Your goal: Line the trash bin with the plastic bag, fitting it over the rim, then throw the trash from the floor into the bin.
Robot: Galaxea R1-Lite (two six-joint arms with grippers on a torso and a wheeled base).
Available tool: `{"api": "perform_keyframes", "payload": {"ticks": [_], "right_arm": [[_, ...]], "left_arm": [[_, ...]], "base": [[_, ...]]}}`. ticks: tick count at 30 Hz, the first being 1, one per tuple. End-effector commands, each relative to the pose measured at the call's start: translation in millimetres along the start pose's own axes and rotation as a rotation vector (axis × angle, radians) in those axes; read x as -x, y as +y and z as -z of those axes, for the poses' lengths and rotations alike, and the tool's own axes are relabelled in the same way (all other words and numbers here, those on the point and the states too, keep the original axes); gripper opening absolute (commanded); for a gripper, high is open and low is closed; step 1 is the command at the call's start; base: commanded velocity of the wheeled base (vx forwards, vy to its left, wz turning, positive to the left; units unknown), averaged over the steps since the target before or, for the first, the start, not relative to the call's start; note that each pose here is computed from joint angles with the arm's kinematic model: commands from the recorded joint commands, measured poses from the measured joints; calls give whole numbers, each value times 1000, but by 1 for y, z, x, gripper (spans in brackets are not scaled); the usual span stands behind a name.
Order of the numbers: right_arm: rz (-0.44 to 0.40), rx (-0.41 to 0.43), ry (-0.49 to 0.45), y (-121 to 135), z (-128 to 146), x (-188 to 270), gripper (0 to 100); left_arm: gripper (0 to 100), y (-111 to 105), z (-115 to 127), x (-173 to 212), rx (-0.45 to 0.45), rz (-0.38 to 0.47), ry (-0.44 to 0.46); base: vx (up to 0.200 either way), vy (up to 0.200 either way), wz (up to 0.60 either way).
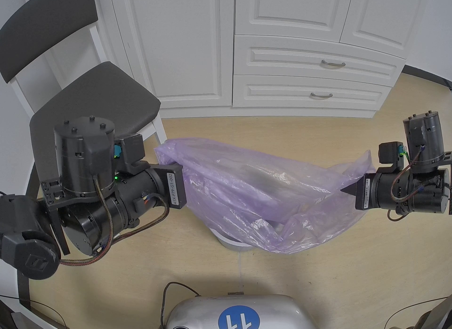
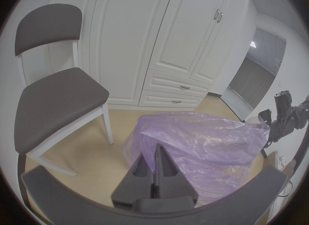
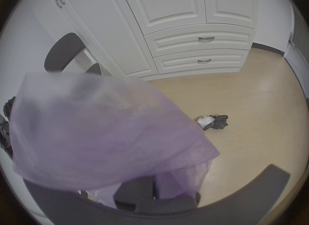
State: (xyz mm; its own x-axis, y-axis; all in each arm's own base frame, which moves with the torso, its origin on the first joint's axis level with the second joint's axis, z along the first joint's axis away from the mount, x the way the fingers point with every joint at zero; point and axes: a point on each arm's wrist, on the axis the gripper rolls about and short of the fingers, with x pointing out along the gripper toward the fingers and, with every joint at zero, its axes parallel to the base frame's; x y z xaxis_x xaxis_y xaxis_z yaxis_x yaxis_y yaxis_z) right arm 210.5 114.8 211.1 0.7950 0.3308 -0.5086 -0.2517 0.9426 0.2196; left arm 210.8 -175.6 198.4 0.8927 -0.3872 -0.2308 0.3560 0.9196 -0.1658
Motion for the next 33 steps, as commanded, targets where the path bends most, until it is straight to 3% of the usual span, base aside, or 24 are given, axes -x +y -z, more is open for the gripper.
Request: {"api": "perform_keyframes", "payload": {"ticks": [1,7,9,14,33], "right_arm": [[-1,10,-16,2,2,8,0],[10,26,21,3,14,5,0],[22,30,28,2,16,4,0],[26,35,38,0,19,4,0],[108,106,75,-20,23,-6,0]], "left_arm": [[0,-1,-6,6,7,9,-21],[0,-3,2,23,-29,39,38],[0,-1,12,28,-53,90,76],[0,4,8,29,-35,146,66],[0,19,5,22,-19,93,59]], "base": [[0,0,0],[0,0,0],[0,0,0],[0,0,0],[0,0,0]]}}
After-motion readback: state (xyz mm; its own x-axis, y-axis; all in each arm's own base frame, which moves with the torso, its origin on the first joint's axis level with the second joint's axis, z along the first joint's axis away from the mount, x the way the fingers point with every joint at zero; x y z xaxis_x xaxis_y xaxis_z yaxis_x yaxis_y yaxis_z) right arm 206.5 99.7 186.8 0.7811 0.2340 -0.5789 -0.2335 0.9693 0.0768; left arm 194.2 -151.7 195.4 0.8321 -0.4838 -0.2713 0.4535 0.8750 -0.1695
